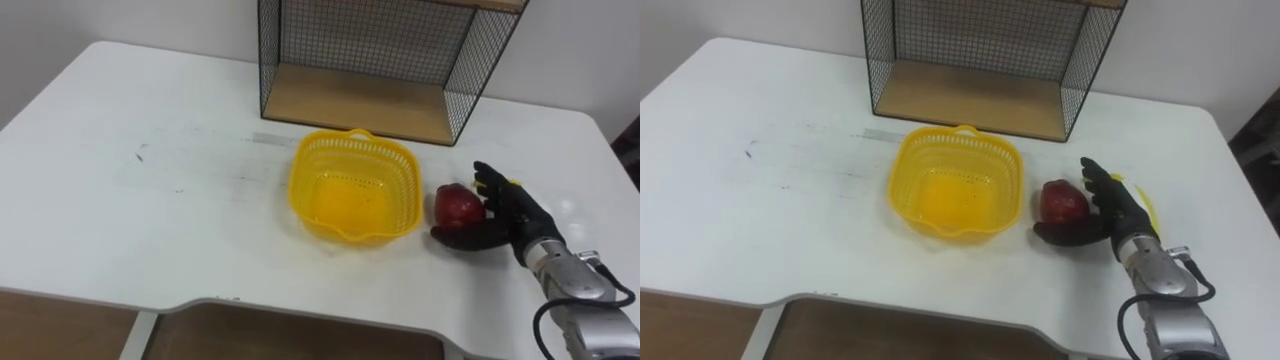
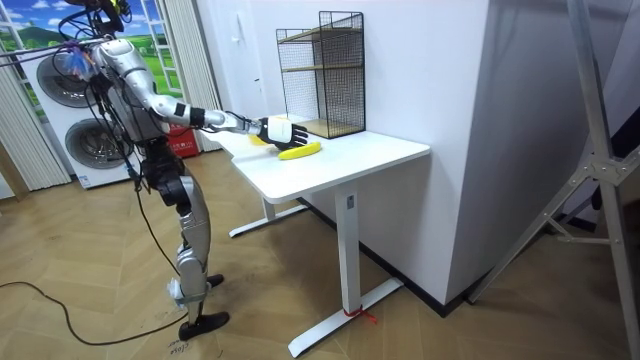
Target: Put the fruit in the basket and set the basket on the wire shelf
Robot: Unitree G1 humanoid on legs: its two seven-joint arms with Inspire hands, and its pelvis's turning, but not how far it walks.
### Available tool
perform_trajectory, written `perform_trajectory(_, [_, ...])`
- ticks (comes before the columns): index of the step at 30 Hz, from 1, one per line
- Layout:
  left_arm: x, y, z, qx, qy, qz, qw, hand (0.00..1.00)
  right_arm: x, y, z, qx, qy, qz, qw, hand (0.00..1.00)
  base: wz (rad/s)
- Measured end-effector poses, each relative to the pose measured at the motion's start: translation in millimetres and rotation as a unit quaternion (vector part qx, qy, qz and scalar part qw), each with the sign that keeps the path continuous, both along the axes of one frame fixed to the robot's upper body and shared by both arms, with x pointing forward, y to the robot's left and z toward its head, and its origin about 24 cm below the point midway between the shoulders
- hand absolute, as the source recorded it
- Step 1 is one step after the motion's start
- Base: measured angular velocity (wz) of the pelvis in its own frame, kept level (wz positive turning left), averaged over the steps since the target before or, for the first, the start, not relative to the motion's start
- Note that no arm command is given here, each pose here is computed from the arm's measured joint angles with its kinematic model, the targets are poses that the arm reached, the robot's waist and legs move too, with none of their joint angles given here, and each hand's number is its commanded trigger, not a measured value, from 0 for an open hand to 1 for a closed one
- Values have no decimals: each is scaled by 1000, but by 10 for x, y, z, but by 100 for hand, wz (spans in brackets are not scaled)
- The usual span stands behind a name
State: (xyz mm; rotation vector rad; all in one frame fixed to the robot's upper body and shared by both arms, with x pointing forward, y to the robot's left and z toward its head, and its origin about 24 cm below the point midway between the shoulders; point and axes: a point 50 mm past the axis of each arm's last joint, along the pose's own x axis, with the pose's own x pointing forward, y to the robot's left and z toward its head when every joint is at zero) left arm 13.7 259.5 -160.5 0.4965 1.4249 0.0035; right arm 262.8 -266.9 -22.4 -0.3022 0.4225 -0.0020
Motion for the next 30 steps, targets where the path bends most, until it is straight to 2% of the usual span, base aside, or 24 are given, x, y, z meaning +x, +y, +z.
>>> perform_trajectory(14, [-94,3,-5,-4,27,8,1000,0,36,-27,-44,3,19,-5,1000,0,0])
perform_trajectory(15, [-98,3,-5,-4,27,8,1000,0,40,-28,-44,3,20,-5,1000,3,4])
perform_trajectory(16, [-101,3,-5,-4,28,8,1000,0,39,-31,-50,3,23,-7,1000,65,6])
perform_trajectory(18, [-108,3,-6,-4,29,10,1000,0,34,-37,-63,3,27,-9,1000,100,5])
perform_trajectory(30, [-114,17,-1,-1,29,12,1000,0,31,-172,-53,-33,34,-40,998,100,2])
